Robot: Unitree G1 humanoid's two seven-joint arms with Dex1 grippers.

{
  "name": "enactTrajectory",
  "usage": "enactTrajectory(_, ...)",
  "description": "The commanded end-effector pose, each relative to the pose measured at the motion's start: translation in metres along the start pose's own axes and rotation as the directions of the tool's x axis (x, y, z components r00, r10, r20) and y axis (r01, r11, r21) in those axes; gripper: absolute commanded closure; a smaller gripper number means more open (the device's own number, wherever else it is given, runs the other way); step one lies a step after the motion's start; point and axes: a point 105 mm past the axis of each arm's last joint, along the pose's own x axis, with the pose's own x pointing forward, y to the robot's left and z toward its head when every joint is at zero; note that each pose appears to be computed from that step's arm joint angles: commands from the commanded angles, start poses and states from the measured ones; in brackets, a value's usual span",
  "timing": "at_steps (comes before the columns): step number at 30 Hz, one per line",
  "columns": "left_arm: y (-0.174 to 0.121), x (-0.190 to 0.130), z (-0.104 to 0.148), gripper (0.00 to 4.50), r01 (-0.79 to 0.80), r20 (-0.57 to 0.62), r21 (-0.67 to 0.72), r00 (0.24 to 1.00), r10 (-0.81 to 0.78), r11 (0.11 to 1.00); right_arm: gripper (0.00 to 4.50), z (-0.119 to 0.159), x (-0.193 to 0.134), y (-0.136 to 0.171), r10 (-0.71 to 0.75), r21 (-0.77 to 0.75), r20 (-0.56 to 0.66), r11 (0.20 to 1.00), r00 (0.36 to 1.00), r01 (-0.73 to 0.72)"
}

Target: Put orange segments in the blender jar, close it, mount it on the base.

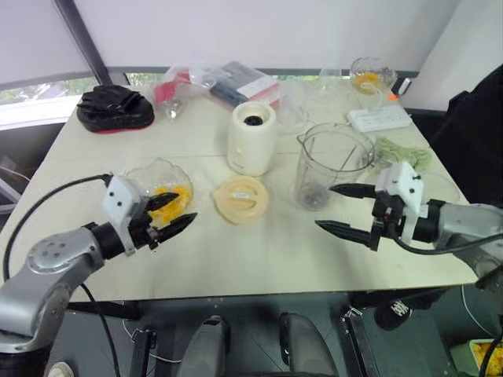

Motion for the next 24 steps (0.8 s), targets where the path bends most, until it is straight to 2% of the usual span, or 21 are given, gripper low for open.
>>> enactTrajectory(1, 0.038, -0.020, 0.014, 1.34, -0.110, -0.022, 0.080, 0.993, 0.112, 0.991, 0.37, 0.021, 0.010, -0.002, -0.014, -0.049, 0.093, 0.999, 0.996, 0.018)
enactTrajectory(3, 0.056, -0.031, 0.016, 1.34, -0.125, -0.072, 0.102, 0.989, 0.133, 0.987, 0.37, 0.032, 0.018, -0.004, -0.023, -0.057, 0.148, 0.998, 0.989, 0.032)
enactTrajectory(6, 0.074, -0.048, 0.012, 1.34, -0.050, -0.189, 0.102, 0.980, 0.069, 0.994, 0.37, 0.043, 0.029, 0.001, -0.002, -0.057, 0.206, 0.998, 0.979, 0.014)
enactTrajectory(11, 0.109, -0.056, -0.004, 1.34, 0.055, -0.345, 0.093, 0.939, -0.019, 0.994, 0.37, 0.039, 0.045, 0.011, 0.004, -0.032, 0.233, 0.999, 0.973, 0.003)
enactTrajectory(17, 0.141, -0.022, -0.035, 1.34, 0.097, -0.435, 0.075, 0.899, -0.056, 0.992, 0.37, 0.034, 0.047, 0.026, -0.028, 0.000, 0.248, 1.000, 0.968, 0.029)
enactTrajectory(24, 0.141, 0.018, -0.062, 1.34, 0.144, -0.491, 0.063, 0.866, -0.095, 0.988, 0.37, 0.027, 0.037, 0.035, -0.148, 0.048, 0.236, 0.989, 0.960, 0.141)
